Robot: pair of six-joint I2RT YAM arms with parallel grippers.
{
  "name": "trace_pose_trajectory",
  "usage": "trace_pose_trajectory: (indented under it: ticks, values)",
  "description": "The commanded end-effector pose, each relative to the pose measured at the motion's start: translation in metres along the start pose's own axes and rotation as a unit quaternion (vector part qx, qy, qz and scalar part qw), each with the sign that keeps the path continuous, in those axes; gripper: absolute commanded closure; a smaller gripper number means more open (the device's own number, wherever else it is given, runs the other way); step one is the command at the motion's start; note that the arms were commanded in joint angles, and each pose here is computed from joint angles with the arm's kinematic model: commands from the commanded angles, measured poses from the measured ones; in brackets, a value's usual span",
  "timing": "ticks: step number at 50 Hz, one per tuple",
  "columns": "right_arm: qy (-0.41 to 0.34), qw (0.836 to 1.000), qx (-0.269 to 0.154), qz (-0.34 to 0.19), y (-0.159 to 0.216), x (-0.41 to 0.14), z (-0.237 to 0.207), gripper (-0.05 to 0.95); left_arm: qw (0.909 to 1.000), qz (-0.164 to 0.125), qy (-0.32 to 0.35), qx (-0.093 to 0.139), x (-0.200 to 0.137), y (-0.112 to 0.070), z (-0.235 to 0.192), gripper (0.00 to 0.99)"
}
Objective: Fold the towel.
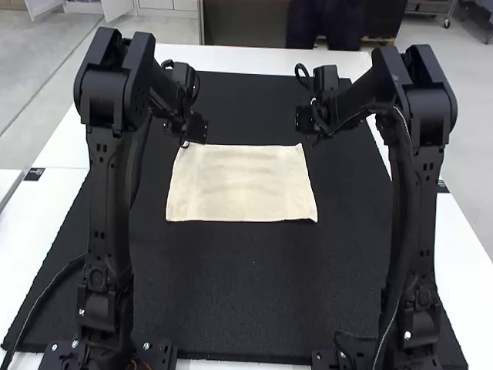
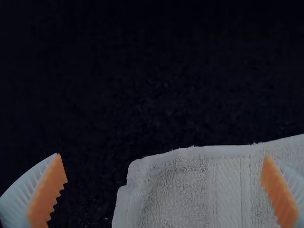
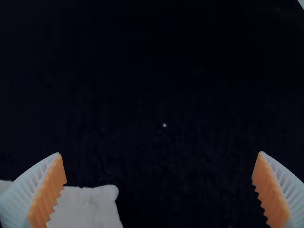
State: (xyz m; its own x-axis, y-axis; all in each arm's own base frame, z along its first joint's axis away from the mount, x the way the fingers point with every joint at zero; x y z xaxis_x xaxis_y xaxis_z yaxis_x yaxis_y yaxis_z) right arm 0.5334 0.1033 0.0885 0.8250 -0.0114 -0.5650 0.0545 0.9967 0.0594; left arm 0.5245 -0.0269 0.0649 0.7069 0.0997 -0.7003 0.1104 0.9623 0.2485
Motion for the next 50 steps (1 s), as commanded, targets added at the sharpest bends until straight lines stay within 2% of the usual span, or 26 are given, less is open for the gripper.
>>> trace_pose_trajectory:
  ticks: [1,19,50]
  values:
    - [-0.008,1.0,-0.006,0.006,0.01,-0.001,0.007,-0.01,1.0,0.004,0.0,-0.002,0.002,0.002,0.004,0.036]
    - [0.004,1.0,-0.008,0.008,0.012,-0.002,0.001,-0.01,0.9999,0.001,0.017,-0.002,0.007,-0.001,-0.005,0.036]
    - [0.057,0.998,-0.021,0.01,0.016,0.009,-0.038,-0.01,0.9998,-0.001,0.019,0.001,0.01,-0.004,-0.007,0.036]
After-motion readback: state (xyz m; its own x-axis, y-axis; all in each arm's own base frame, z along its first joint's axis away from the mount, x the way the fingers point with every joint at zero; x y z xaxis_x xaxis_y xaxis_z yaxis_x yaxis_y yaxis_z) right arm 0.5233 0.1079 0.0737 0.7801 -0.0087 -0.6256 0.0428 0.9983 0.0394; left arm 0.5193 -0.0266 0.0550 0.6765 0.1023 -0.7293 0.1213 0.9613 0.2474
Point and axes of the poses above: each hand's point on the last joint's axis, 136 mm out from that joint toward the fingers, its own x axis out along the fingers, its own y axis along the line the jaws close on, z = x × y, the point moved 4 cm from there along -x, back along the fingers, and after that the axes turned 10 degrees about x, right-handed, at the moved point
